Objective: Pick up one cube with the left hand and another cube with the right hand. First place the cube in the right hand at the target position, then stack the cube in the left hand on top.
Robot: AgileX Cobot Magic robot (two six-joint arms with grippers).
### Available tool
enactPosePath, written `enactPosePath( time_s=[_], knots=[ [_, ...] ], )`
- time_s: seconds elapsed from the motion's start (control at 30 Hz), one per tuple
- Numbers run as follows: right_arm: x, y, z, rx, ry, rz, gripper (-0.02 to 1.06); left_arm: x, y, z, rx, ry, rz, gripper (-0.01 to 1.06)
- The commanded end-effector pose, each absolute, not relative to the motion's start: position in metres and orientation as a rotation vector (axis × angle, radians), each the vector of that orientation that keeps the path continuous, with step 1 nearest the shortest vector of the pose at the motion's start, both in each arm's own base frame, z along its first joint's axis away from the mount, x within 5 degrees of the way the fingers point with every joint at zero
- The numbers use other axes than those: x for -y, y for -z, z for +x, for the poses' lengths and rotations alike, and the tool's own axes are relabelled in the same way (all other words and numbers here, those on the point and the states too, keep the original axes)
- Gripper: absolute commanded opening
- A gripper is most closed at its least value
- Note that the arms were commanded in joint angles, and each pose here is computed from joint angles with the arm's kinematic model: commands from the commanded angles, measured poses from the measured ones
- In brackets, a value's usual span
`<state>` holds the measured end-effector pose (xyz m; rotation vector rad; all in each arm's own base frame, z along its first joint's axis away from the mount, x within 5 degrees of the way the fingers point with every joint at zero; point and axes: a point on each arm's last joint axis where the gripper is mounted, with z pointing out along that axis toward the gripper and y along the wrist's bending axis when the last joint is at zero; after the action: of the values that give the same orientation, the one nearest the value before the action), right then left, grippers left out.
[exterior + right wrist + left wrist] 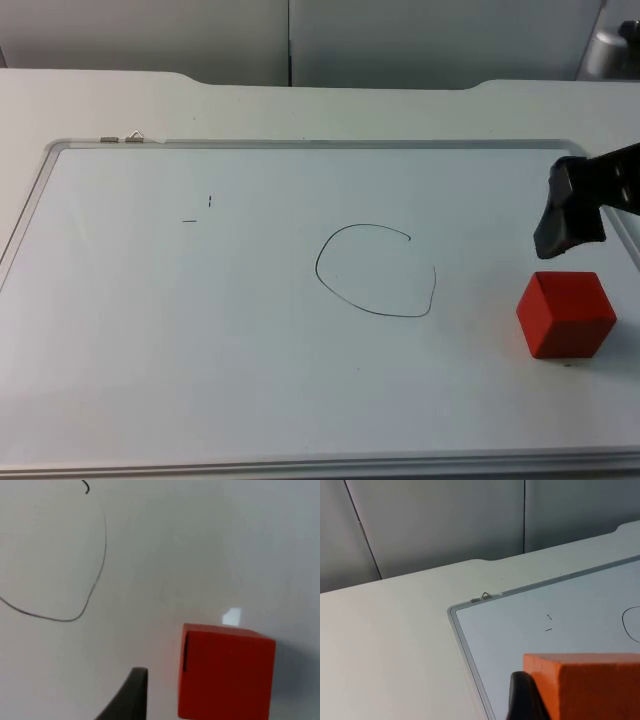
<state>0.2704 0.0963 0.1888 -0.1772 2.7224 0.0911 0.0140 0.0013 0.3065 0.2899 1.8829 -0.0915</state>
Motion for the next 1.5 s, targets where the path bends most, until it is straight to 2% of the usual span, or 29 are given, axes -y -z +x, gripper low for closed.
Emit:
enactPosePath(
  time_s=[0.0,0.37,0.47,0.73,0.8,0.83,0.87,0.97,1.0,1.03,1.07,1.13,1.17,1.3,1.33,1.47],
  knots=[
    [-0.098,-0.191,0.274,-2.660,-0.112,-0.175,1.02,-0.002,-0.308,0.011,-1.847,0.101,0.283,0.00],
    [-0.099,-0.188,0.277,-2.649,-0.125,-0.167,1.00,-0.003,-0.308,0.009,-1.836,0.104,0.281,0.00],
    [-0.101,-0.163,0.282,-2.719,-0.101,-0.175,1.00,-0.003,-0.308,0.009,-1.836,0.104,0.281,0.00],
    [-0.106,-0.123,0.291,-2.781,-0.102,-0.140,0.94,-0.003,-0.308,0.009,-1.836,0.104,0.281,0.00],
    [-0.107,-0.117,0.292,-2.788,-0.103,-0.138,0.86,-0.003,-0.308,0.009,-1.836,0.104,0.281,0.00],
    [-0.107,-0.116,0.292,-2.787,-0.110,-0.128,0.78,-0.003,-0.308,0.009,-1.836,0.104,0.281,0.00],
    [-0.107,-0.116,0.292,-2.787,-0.110,-0.128,0.78,-0.003,-0.308,0.009,-1.836,0.104,0.281,0.00],
    [-0.107,-0.117,0.292,-2.792,-0.118,-0.108,0.50,-0.003,-0.308,0.009,-1.836,0.104,0.281,0.00],
    [-0.107,-0.117,0.292,-2.792,-0.118,-0.108,0.50,-0.003,-0.308,0.009,-1.836,0.104,0.281,0.00],
    [-0.107,-0.119,0.292,-2.789,-0.122,-0.104,0.39,-0.003,-0.308,0.009,-1.836,0.104,0.281,0.00],
    [-0.107,-0.124,0.292,-2.778,-0.125,-0.102,0.22,-0.003,-0.308,0.009,-1.835,0.102,0.281,0.00],
    [-0.106,-0.142,0.290,-2.732,-0.142,-0.104,0.00,-0.003,-0.308,0.009,-1.835,0.102,0.281,0.00],
    [-0.106,-0.142,0.290,-2.732,-0.142,-0.104,0.00,-0.003,-0.308,0.009,-1.835,0.102,0.281,0.00],
    [-0.102,-0.205,0.279,-2.544,-0.195,-0.146,0.00,-0.003,-0.308,0.009,-1.837,0.102,0.281,0.00],
    [-0.102,-0.205,0.279,-2.544,-0.195,-0.146,0.00,-0.003,-0.308,0.009,-1.837,0.102,0.281,0.00],
    [-0.088,-0.278,0.243,-2.328,-0.205,-0.239,0.00,-0.003,-0.308,0.009,-1.837,0.102,0.281,0.00]
  ],
)
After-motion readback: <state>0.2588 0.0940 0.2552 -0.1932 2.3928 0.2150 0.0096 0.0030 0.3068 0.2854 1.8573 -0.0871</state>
